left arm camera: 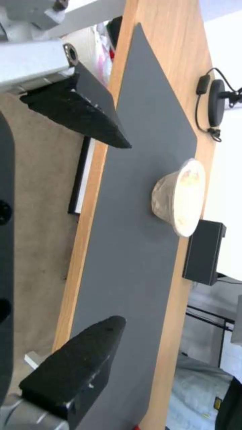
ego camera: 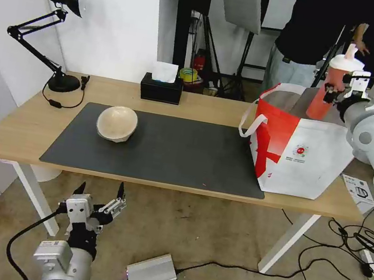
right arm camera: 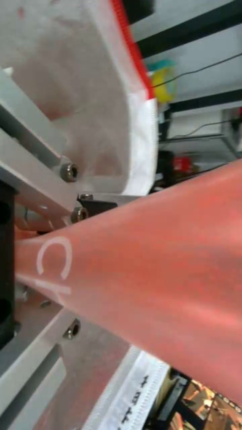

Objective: Pick up the trash from the table and place it into the takeout bag.

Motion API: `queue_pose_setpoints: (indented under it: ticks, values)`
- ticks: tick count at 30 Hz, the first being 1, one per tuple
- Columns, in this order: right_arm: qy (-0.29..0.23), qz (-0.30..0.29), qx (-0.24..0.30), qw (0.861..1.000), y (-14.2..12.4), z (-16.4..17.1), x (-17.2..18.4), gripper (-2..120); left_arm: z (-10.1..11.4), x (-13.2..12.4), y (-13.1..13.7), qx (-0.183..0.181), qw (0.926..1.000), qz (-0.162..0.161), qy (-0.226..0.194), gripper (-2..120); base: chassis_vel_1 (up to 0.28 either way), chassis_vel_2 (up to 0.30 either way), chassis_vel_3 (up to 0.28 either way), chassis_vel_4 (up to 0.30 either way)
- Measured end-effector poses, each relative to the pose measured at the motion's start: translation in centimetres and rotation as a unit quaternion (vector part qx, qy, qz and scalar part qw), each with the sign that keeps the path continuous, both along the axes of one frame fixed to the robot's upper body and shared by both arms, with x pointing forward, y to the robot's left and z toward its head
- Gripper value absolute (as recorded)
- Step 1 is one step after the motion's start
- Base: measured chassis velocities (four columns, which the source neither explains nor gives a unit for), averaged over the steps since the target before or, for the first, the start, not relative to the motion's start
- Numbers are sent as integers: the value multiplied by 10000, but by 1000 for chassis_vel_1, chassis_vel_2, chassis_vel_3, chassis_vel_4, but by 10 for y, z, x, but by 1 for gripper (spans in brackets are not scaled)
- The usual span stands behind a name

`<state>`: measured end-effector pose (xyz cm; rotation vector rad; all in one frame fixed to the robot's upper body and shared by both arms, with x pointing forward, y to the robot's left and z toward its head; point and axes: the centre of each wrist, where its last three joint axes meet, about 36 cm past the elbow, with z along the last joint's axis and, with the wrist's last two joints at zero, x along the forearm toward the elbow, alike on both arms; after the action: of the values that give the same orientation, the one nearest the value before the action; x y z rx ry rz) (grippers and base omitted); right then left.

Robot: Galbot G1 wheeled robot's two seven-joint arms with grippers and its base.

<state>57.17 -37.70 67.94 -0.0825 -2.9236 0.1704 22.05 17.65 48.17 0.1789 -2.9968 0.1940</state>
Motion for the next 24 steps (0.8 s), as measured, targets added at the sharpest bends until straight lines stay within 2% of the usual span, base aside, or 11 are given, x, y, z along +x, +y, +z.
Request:
queue_pose_setpoints:
  ticks: [5, 12, 24]
  values:
    - [400, -3, -248, 9989, -9, 15, -7, 3, -2, 3, -1, 15, 10000, -80, -8, 100, 0, 0, 0, 0]
    - [535, 165, -479, 9973, -18, 33, -18, 3, -3, 4, -2, 14, 9999, -155, -9, 100, 0, 0, 0, 0]
    - [882, 403, -707, 9928, -18, 23, -12, 3, -1, 3, -2, 1, 9999, -157, -20, 100, 0, 0, 0, 0]
